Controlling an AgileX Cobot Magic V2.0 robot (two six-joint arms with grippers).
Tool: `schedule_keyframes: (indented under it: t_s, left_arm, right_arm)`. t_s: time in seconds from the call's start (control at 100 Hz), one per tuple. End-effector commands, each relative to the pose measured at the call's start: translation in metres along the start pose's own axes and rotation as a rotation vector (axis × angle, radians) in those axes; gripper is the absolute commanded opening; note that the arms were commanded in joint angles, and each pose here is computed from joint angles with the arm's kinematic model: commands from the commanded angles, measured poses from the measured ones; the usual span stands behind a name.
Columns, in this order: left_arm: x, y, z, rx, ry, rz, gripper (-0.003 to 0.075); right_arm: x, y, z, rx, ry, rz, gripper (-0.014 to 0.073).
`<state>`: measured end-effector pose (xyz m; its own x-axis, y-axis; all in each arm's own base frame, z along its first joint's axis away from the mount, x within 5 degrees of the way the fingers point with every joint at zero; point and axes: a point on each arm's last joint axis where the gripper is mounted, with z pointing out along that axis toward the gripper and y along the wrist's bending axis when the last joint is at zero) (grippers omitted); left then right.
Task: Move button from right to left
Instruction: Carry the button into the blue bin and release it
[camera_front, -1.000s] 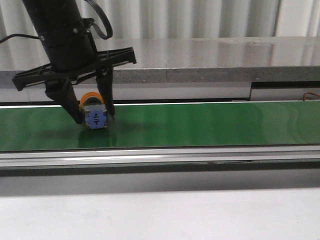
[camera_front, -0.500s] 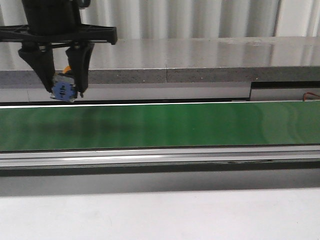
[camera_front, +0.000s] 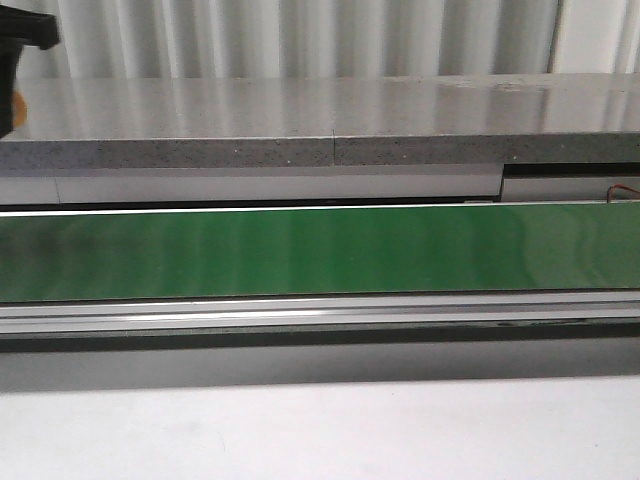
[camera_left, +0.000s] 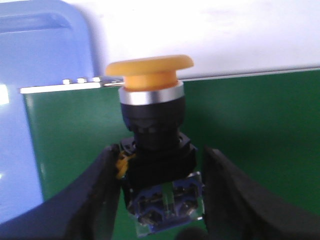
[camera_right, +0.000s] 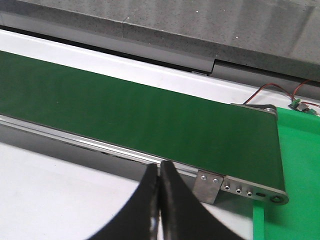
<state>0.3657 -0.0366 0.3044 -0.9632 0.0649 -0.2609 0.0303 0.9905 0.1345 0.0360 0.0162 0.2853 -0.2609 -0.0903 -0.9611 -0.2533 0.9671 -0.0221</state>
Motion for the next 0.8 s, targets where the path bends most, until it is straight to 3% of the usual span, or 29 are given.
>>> schedule_keyframes:
  t_s: [0.0,0.33,0.61,0.79]
  left_arm:
    - [0.004,0.025,-0.025,-0.003,-0.044,-0.009,-0.0020]
    - [0.019,0.103,0.002,-0.043,-0.008,-0.064,-0.0020]
    - [0.051,0.151,0.037,-0.071,0.049,-0.144,-0.0020]
    - [0.065,0.167,0.052,-0.088,0.044,-0.169,-0.0020]
  right_arm:
    - [-0.014,-0.002,-0.003,0.018,-0.090,-0.011,-0.0066]
    - [-0.014,-0.002,-0.003,0.018,-0.090,-0.011,-0.0066]
    - [-0.014,-0.002,-0.003,0.018,-0.090,-0.011,-0.0066]
    - [-0.014,-0.002,-0.003,0.018,-0.090,-0.011,-0.0066]
